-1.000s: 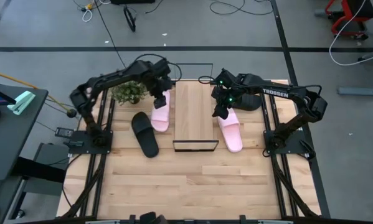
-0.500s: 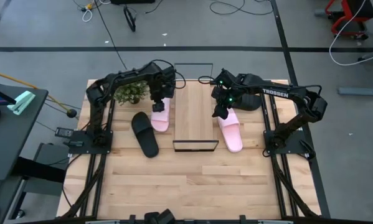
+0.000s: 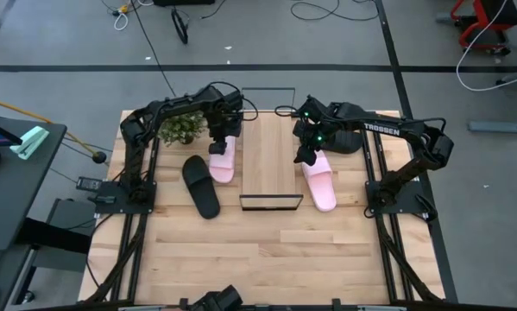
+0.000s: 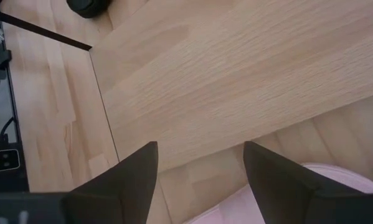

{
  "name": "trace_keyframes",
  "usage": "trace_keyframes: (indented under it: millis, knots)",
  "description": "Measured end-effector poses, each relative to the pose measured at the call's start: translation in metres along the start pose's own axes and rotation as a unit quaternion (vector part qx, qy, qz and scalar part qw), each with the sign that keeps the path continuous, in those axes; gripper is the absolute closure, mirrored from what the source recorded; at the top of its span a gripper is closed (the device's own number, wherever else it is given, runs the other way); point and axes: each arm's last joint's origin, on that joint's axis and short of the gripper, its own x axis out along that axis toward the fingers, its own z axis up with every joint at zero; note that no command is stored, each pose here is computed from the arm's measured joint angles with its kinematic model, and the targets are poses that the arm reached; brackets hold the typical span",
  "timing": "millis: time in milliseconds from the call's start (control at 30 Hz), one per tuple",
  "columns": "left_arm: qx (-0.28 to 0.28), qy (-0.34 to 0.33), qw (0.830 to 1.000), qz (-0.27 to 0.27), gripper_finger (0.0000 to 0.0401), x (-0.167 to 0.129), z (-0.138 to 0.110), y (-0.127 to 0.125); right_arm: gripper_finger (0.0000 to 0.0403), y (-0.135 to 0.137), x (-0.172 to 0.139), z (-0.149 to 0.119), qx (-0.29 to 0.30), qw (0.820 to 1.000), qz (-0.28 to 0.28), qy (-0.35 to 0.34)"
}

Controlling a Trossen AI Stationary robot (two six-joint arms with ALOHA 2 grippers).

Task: Pick and place slides into the shelf
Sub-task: Put the left pink slides on the shelf

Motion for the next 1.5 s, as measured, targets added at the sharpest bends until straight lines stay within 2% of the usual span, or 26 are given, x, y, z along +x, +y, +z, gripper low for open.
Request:
trace_keyframes:
  millis: [167, 467, 733, 900, 1067, 1233, 1500]
  knots:
    - [0.004, -0.030, 1.000, -0.002, 0.0187, -0.002, -0.001, 0.007, 0.0161, 0.000, 0.000, 0.000, 0.000, 1.000, 0.000, 0.000]
    - [-0.011, -0.018, 0.999, -0.030, 0.0191, -0.003, -0.010, 0.008, 0.0161, 0.000, 0.000, 0.000, 0.001, 1.000, 0.000, 0.000]
    - [-0.017, -0.004, 0.998, -0.062, 0.0193, 0.019, -0.021, 0.005, 0.0161, 0.000, 0.000, 0.000, 0.000, 1.000, 0.000, 0.000]
    - [-0.026, 0.009, 0.998, -0.058, 0.0202, 0.031, -0.027, 0.005, 0.0161, 0.003, 0.002, 0.002, -0.007, 1.000, 0.001, -0.008]
    - [-0.038, 0.021, 0.998, -0.046, 0.0257, 0.032, -0.026, 0.004, 0.0161, 0.008, 0.004, 0.006, -0.012, 1.000, 0.005, -0.025]
    - [-0.029, 0.033, 0.997, -0.056, 0.0377, 0.033, -0.025, -0.002, 0.0161, 0.012, 0.006, 0.006, -0.015, 1.000, 0.001, -0.022]
    - [-0.028, 0.038, 0.998, -0.052, 0.0390, 0.026, -0.021, -0.013, 0.0161, 0.014, 0.006, 0.004, -0.001, 1.000, 0.005, -0.016]
